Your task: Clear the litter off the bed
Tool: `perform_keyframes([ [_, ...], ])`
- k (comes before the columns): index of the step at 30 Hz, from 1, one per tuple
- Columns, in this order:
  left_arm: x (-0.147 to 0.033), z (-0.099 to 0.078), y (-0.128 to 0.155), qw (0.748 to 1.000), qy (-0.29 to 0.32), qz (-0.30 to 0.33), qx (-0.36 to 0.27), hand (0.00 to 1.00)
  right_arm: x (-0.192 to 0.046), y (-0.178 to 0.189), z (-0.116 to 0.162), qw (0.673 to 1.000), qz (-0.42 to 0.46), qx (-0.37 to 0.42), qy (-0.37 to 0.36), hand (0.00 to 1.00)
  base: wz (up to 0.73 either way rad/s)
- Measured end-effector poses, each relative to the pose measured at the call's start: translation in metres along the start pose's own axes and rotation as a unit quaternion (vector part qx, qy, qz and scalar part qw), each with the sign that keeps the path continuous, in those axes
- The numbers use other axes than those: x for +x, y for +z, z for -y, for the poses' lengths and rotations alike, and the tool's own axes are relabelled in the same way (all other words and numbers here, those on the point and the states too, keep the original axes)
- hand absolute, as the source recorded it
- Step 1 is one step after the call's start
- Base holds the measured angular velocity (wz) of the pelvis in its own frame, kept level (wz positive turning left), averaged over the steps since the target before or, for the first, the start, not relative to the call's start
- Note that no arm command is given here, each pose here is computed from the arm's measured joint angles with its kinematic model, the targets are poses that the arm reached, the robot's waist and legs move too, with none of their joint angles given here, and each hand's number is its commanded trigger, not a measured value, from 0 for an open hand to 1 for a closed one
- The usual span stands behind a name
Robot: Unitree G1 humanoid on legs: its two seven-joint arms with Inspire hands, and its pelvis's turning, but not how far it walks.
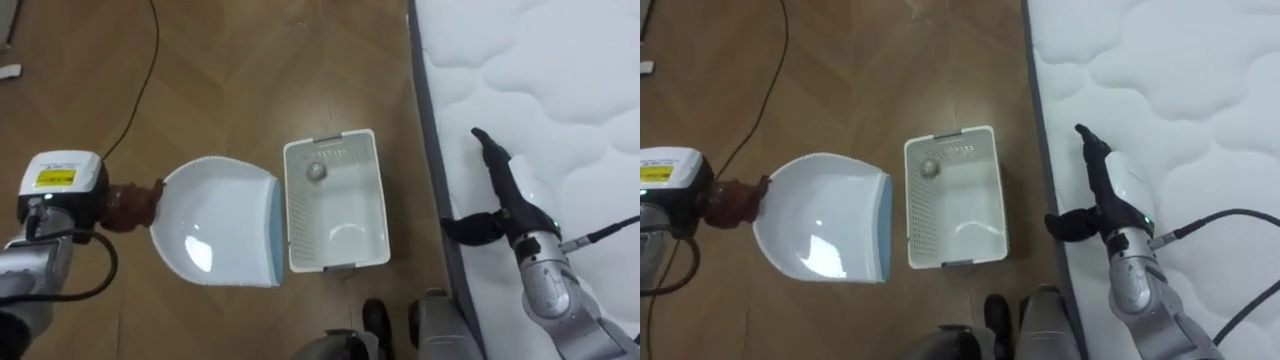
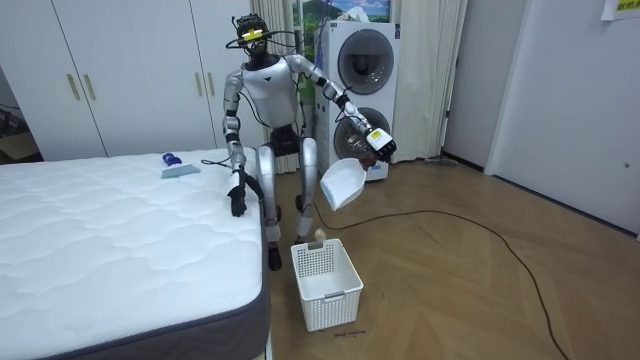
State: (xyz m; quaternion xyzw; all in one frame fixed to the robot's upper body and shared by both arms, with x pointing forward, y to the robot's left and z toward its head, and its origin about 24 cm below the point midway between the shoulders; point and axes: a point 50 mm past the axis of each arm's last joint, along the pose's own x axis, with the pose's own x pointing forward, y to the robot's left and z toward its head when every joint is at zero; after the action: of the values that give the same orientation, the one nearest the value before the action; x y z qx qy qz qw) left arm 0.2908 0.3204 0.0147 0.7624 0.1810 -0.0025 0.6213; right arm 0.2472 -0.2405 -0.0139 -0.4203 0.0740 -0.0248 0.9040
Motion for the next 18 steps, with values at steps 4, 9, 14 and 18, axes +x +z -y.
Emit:
perform_keyframes([
  [4, 0.0050, -0.0066, -0.0038, 1.000, 0.002, -0.013, -0.008, 1.00, 0.0003, 0.0014, -0.0016, 1.000, 0.007, -0.005, 0.012, 0.00, -0.04],
  [9, 0.0055, -0.0057, -0.0072, 0.999, -0.004, -0.029, -0.022, 1.00, 0.0026, 0.0041, -0.0018, 1.000, 0.013, -0.009, 0.024, 0.00, 0.00],
  [14, 0.0052, -0.0036, -0.0064, 0.999, -0.012, -0.030, -0.024, 1.00, 0.0024, 0.0040, -0.0022, 1.000, 0.012, -0.009, 0.027, 0.00, 0.00],
  [18, 0.0051, -0.0028, -0.0069, 0.999, -0.019, -0.033, -0.024, 1.00, 0.0021, 0.0039, -0.0025, 0.999, 0.012, -0.009, 0.030, 0.00, 0.00],
])
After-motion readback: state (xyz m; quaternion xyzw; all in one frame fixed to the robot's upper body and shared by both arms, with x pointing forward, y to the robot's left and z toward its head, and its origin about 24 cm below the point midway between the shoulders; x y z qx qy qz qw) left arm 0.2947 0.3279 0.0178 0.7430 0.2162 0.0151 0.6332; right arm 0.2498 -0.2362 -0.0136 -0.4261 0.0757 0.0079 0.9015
